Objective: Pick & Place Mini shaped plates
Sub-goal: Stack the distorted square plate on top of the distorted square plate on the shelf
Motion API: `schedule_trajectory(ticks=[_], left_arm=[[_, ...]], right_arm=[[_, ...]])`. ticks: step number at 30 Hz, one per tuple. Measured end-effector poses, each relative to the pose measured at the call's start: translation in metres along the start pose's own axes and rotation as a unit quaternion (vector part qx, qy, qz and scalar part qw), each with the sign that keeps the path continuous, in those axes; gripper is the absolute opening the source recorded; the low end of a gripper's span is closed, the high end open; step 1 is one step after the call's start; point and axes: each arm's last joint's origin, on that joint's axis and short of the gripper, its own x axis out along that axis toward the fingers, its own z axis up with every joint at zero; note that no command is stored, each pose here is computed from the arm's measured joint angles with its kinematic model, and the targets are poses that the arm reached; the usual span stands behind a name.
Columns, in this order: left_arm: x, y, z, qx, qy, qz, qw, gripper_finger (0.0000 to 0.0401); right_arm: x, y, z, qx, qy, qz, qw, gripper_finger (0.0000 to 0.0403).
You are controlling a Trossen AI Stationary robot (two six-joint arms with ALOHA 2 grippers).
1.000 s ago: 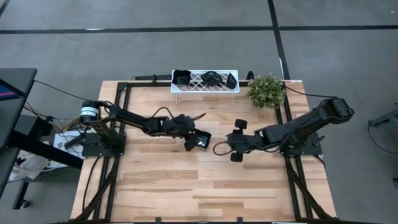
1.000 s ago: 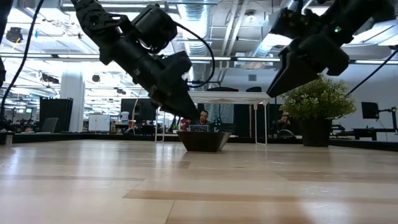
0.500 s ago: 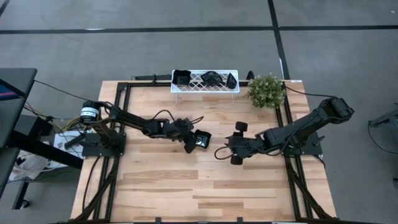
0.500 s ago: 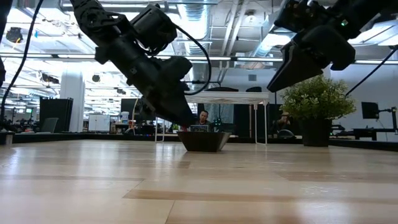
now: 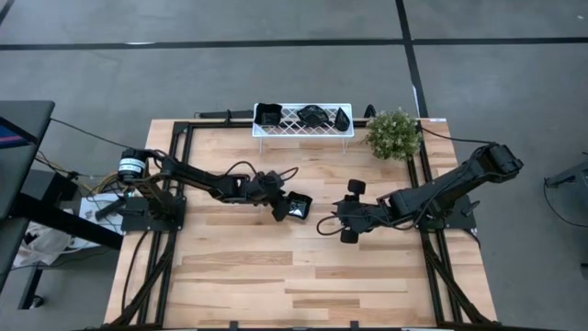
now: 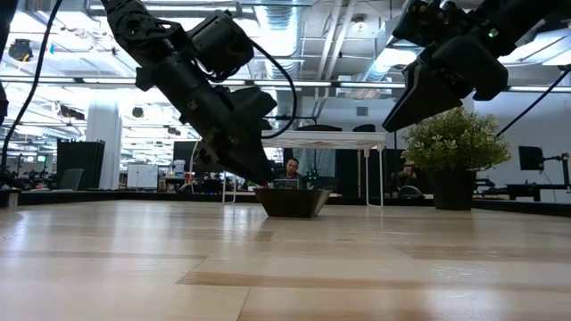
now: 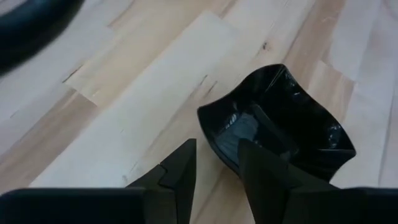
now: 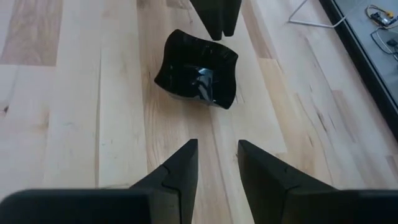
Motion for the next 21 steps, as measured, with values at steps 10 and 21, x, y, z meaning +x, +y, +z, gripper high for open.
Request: schedule_trajectory(ticks=[10,21], left_arm=[[0.0045,-0.0006,-0.0036,0.002,0.005,0.001,1.000,0.0167],[0.0063,-0.0012,-0.0052,-0.017,0.012,-0.013,1.000,0.0215]], right_arm=[[0.0000,0.0001,0.0002,0.000,-0.001,0.000,1.000,0.0108],[0.0000,0.0001,0.0001,0.000,0.000,0.001,1.000,0.0108]])
